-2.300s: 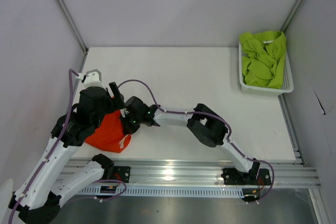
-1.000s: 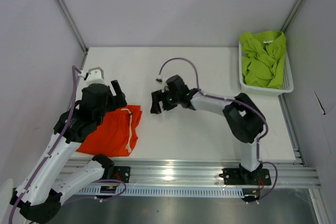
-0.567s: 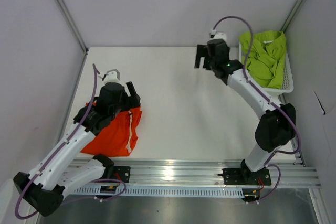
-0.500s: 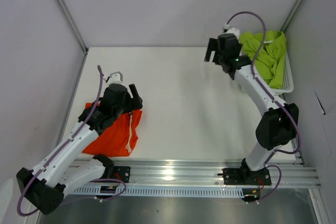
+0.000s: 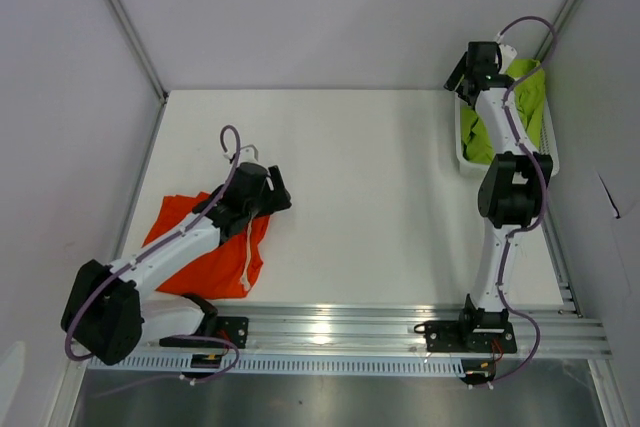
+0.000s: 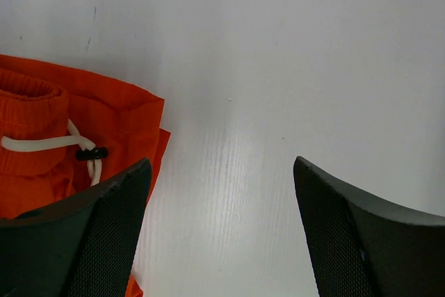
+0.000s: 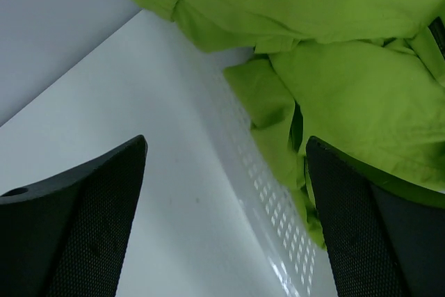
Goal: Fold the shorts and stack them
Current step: Grab the shorts from the pile
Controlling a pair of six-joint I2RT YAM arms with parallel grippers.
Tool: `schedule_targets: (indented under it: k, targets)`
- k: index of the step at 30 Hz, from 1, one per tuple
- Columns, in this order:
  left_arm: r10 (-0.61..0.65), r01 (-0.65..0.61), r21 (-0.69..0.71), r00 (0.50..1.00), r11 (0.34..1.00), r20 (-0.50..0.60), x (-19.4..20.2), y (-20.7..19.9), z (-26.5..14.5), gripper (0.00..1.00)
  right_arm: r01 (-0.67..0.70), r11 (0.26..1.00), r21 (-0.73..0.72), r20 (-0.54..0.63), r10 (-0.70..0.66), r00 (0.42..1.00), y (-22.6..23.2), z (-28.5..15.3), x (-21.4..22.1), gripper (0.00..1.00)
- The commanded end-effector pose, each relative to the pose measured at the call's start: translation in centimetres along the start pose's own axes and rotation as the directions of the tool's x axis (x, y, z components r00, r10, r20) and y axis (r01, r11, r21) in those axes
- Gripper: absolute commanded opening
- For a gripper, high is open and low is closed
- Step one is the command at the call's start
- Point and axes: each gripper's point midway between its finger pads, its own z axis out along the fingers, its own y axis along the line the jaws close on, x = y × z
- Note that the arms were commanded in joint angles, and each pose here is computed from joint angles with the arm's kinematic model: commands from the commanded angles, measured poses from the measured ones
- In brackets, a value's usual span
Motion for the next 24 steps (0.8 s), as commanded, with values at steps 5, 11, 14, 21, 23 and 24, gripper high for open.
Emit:
schedule_targets:
  k: [5, 11, 14, 21, 23, 24]
  targets:
    - [-0.017, 0.015, 0.036, 0.998, 0.999, 0.067, -2.1, -1.8, 2.0, 0.83, -0.036, 0.999, 0.037, 0.018, 0.035, 0.999, -1.6, 6.9, -1.1, 0.99]
    - [-0.031, 0.025, 0.079, 0.997, 0.997, 0.076, -2.2, -2.3, 1.4, 0.83, -0.075, 0.997, 0.021, 0.096, 0.072, 0.993, -3.1, 10.5, -2.5, 0.99]
    - [-0.023, 0.016, 0.07, 0.994, 0.997, 0.104, -2.8, -2.0, 1.0, 0.82, -0.104, 0.995, 0.006, 0.119, 0.103, 0.988, -3.5, 12.2, -2.6, 0.99]
    - [-0.017, 0.011, 0.039, 0.988, 0.999, 0.156, -3.9, -1.5, 0.6, 0.83, -0.163, 0.987, -0.012, 0.225, 0.161, 0.961, -3.8, 14.2, -4.3, 0.49]
    - [-0.014, 0.01, 0.029, 0.986, 1.0, 0.164, -4.1, -1.3, 0.7, 0.82, -0.16, 0.987, -0.031, 0.277, 0.162, 0.947, -3.4, 14.3, -5.5, 0.22]
    - [-0.011, 0.007, 0.026, 0.986, 1.0, 0.166, -4.1, -1.3, 0.7, 0.82, -0.153, 0.987, -0.038, 0.293, 0.157, 0.943, -3.4, 14.2, -6.0, 0.0]
